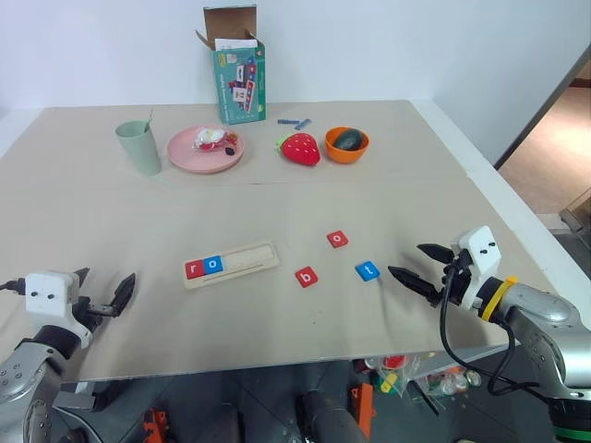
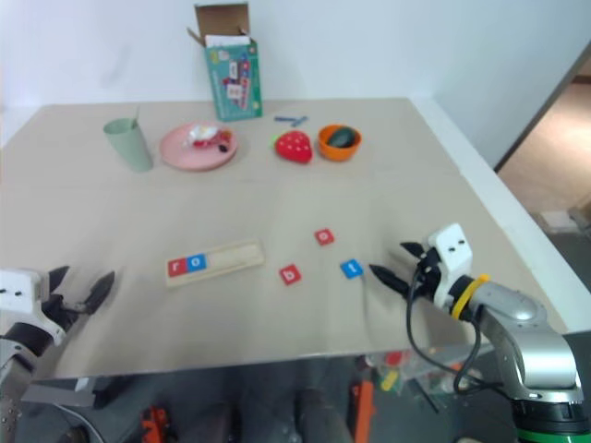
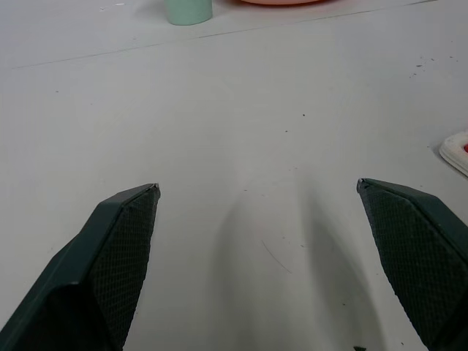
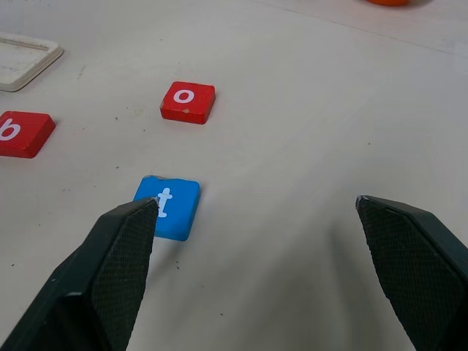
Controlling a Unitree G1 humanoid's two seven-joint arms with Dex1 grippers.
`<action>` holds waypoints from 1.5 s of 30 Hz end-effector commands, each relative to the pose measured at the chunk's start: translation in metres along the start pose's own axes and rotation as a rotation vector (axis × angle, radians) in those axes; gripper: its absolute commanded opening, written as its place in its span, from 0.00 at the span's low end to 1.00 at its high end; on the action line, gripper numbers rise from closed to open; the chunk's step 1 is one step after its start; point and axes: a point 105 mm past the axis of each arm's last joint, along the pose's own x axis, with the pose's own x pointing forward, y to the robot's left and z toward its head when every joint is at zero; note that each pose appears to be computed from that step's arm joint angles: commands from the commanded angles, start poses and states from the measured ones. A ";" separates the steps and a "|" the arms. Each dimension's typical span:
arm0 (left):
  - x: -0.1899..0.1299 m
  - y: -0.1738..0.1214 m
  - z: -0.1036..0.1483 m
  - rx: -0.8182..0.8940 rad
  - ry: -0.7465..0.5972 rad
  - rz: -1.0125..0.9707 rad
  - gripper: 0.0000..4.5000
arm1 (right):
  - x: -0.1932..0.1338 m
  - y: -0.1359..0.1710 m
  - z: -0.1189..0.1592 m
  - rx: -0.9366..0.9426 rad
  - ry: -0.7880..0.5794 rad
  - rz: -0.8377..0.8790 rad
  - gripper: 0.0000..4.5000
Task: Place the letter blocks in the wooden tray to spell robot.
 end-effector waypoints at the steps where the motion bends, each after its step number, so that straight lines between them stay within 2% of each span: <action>1: 0.002 0.004 0.017 0.033 -0.058 0.000 1.00 | -0.003 0.001 0.011 -0.048 -0.041 -0.011 1.00; 17: 0.009 -0.013 0.020 0.047 -0.066 -0.159 1.00 | 0.000 0.000 0.011 -0.050 -0.063 0.004 1.00; 21: 0.020 -0.035 0.033 0.117 -0.054 -0.375 1.00 | 0.010 0.007 0.028 -0.082 -0.103 0.072 1.00; 25: 0.040 -0.078 0.050 0.270 0.025 -0.748 1.00 | 0.031 0.034 0.055 -0.131 -0.160 0.255 1.00; 29: 0.058 -0.102 0.060 0.314 0.058 -0.904 1.00 | 0.044 0.045 0.065 -0.169 -0.188 0.312 1.00; 37: 0.090 -0.145 0.064 0.386 0.149 -1.086 1.00 | 0.064 0.057 0.083 -0.218 -0.252 0.339 1.00; 45: 0.098 -0.154 0.056 0.481 0.213 -1.113 1.00 | 0.067 0.068 0.091 -0.197 -0.298 0.396 1.00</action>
